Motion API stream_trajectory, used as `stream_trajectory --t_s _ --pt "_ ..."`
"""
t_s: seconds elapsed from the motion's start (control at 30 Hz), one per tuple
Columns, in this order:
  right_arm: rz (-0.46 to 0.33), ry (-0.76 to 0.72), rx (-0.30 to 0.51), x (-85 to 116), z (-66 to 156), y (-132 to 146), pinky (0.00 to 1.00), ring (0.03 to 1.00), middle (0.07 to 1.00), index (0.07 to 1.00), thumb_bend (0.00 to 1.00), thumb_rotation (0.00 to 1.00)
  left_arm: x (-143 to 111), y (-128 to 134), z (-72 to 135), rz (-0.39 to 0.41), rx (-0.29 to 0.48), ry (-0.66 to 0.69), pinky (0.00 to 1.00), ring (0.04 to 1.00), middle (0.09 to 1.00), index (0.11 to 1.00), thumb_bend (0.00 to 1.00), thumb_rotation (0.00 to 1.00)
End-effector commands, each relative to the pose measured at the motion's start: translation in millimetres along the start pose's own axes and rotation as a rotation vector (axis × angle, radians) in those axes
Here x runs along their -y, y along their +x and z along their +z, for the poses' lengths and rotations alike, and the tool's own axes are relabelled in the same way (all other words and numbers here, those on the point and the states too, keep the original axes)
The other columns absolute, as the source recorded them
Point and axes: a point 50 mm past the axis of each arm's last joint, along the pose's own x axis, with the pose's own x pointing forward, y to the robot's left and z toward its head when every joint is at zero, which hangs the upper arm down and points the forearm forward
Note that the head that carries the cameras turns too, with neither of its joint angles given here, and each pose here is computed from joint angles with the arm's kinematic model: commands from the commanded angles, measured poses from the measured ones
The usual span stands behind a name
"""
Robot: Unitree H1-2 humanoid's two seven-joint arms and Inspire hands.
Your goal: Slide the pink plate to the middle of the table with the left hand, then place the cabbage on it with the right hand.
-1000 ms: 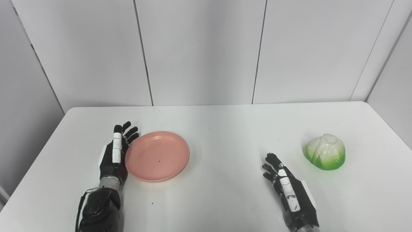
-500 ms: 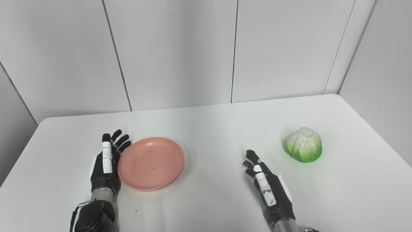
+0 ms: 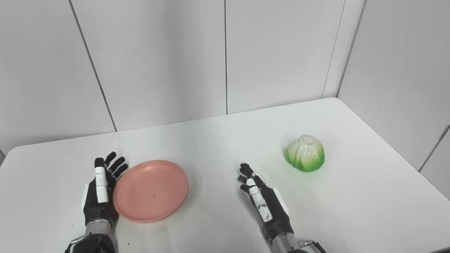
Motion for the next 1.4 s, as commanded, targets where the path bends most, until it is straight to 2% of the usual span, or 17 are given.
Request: stream_trajectory --t_s 0.0,0.07,0.23,0.33,0.47,0.6,0.73,0.8,1.03,1.1,1.17,1.23,1.3,1.37 --pt "0.035 0.022 -0.006 -13 4 5 0.92 0.929 0.942 0.917 0.91 0.93 13 11 20 -0.028 0.062 0.002 0.84 0.848 0.842 0.845 0.95 0.96" --pt "0.035 0.012 -0.004 -12 4 5 0.92 0.928 0.941 0.916 0.91 0.93 16 10 20 -0.035 0.056 0.002 0.83 0.846 0.840 0.842 0.95 0.97" --pt "0.038 -0.031 0.022 -12 6 3 0.91 0.930 0.943 0.921 0.87 0.93 19 7 21 -0.051 0.054 0.012 0.87 0.862 0.860 0.863 0.95 0.98" --pt "0.031 -0.120 0.073 -10 10 1 0.88 0.928 0.946 0.929 0.83 0.94 18 5 20 -0.049 0.047 0.012 0.86 0.863 0.859 0.862 0.95 0.98" --pt "0.011 -0.247 0.140 -8 22 1 0.81 0.907 0.933 0.927 0.87 0.91 15 3 18 -0.046 0.034 0.011 0.87 0.875 0.863 0.863 0.96 0.98" --pt "-0.014 -0.395 0.223 -7 51 4 0.78 0.858 0.919 0.929 0.90 0.88 11 1 16 -0.043 0.020 0.002 0.87 0.868 0.855 0.855 0.97 0.96" --pt "-0.024 -0.455 0.250 -4 76 11 0.77 0.848 0.902 0.949 0.94 0.81 8 3 14 -0.042 0.011 0.007 0.86 0.855 0.844 0.844 0.98 0.95" --pt "-0.018 -0.460 0.241 -3 89 15 0.74 0.838 0.907 0.957 0.96 0.74 7 6 14 -0.045 0.011 0.016 0.85 0.856 0.850 0.843 0.98 0.96" --pt "0.033 -0.564 0.227 15 139 29 0.72 0.880 0.979 0.983 1.00 0.64 6 10 16 -0.055 0.019 0.015 0.84 0.860 0.859 0.860 0.95 0.97" --pt "0.062 -0.616 0.240 23 157 35 0.70 0.887 0.986 0.994 1.00 0.60 7 10 17 -0.053 0.018 0.012 0.81 0.845 0.849 0.852 0.95 0.97" --pt "0.098 -0.679 0.250 31 172 41 0.77 0.918 0.977 0.997 1.00 0.56 7 10 17 -0.056 0.020 0.011 0.80 0.840 0.846 0.854 0.94 0.96" --pt "0.127 -0.768 0.245 39 188 47 0.79 0.929 0.967 0.990 1.00 0.54 8 10 17 -0.059 0.021 0.013 0.81 0.841 0.847 0.859 0.94 0.96" --pt "0.141 -0.887 0.222 46 205 54 0.75 0.915 0.960 0.981 1.00 0.53 8 11 17 -0.058 0.019 0.016 0.80 0.839 0.846 0.862 0.94 0.96" --pt "0.156 -0.988 0.191 52 224 61 0.69 0.899 0.959 0.970 1.00 0.48 9 11 17 -0.061 0.021 0.020 0.80 0.838 0.845 0.863 0.93 0.97"
